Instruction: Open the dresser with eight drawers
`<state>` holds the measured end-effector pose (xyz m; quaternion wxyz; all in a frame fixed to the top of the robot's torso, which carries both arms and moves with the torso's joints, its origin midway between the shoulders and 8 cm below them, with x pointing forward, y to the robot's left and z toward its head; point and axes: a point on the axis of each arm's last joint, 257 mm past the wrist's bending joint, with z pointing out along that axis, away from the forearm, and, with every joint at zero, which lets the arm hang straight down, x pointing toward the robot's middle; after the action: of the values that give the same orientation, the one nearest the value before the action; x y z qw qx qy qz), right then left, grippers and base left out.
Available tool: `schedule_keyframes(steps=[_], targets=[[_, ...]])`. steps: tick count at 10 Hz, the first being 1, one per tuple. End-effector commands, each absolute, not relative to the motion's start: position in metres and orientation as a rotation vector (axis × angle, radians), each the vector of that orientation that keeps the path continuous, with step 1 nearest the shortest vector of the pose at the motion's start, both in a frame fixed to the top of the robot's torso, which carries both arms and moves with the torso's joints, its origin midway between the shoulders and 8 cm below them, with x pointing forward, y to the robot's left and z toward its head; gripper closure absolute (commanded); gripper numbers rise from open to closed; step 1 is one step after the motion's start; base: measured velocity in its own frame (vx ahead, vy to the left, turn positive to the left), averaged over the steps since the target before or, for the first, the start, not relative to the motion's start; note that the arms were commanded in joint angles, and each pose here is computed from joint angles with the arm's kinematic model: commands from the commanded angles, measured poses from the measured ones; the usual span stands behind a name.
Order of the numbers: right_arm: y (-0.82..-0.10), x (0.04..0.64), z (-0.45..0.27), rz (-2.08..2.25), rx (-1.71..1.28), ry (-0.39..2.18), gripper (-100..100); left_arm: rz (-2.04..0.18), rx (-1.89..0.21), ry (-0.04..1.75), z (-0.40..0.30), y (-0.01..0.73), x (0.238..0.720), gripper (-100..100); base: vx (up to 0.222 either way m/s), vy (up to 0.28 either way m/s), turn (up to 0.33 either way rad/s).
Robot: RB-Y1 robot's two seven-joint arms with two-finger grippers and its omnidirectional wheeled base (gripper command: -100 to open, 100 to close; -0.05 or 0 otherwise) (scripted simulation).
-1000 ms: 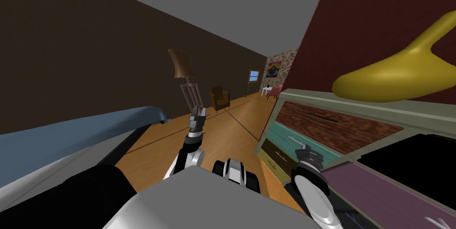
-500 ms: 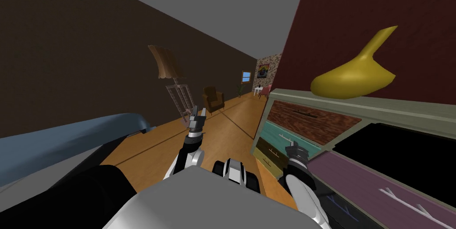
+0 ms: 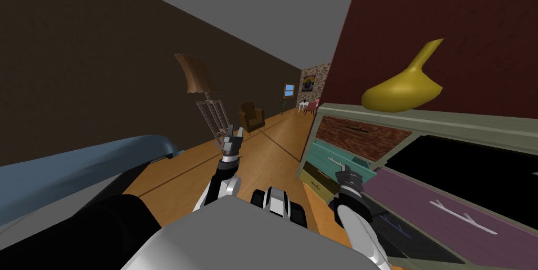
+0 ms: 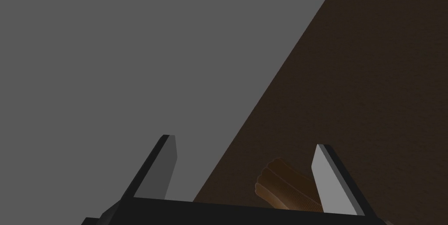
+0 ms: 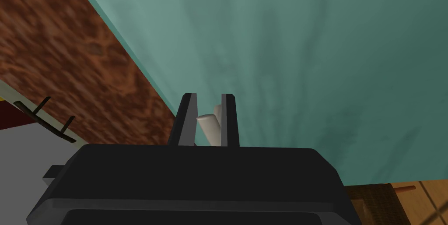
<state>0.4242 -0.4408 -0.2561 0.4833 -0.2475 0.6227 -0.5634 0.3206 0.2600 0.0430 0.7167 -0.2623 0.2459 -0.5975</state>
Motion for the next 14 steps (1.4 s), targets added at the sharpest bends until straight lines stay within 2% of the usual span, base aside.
schedule_keyframes(steps=[1, 4, 5, 14], targets=[[-0.436, 0.424, -0.258, -1.362, -0.611, 1.518, 100, -1.322, -0.581, 0.544, 0.043, 0.260, 0.321, 0, -0.106, 0.043, -0.023], [-0.430, 0.425, -0.255, -1.354, -0.616, 1.511, 100, -1.322, -0.581, 0.544, 0.043, 0.260, 0.321, 0, -0.120, 0.101, -0.028], [-0.441, 0.430, -0.248, -1.347, -0.622, 1.513, -100, -1.322, -0.581, 0.544, 0.043, 0.260, 0.321, 0, -0.047, 0.085, -0.146], [-0.458, 0.454, -0.213, -1.289, -0.671, 1.489, -100, -1.322, -0.581, 0.544, 0.043, 0.260, 0.321, 0, 0.012, 0.061, -0.086]])
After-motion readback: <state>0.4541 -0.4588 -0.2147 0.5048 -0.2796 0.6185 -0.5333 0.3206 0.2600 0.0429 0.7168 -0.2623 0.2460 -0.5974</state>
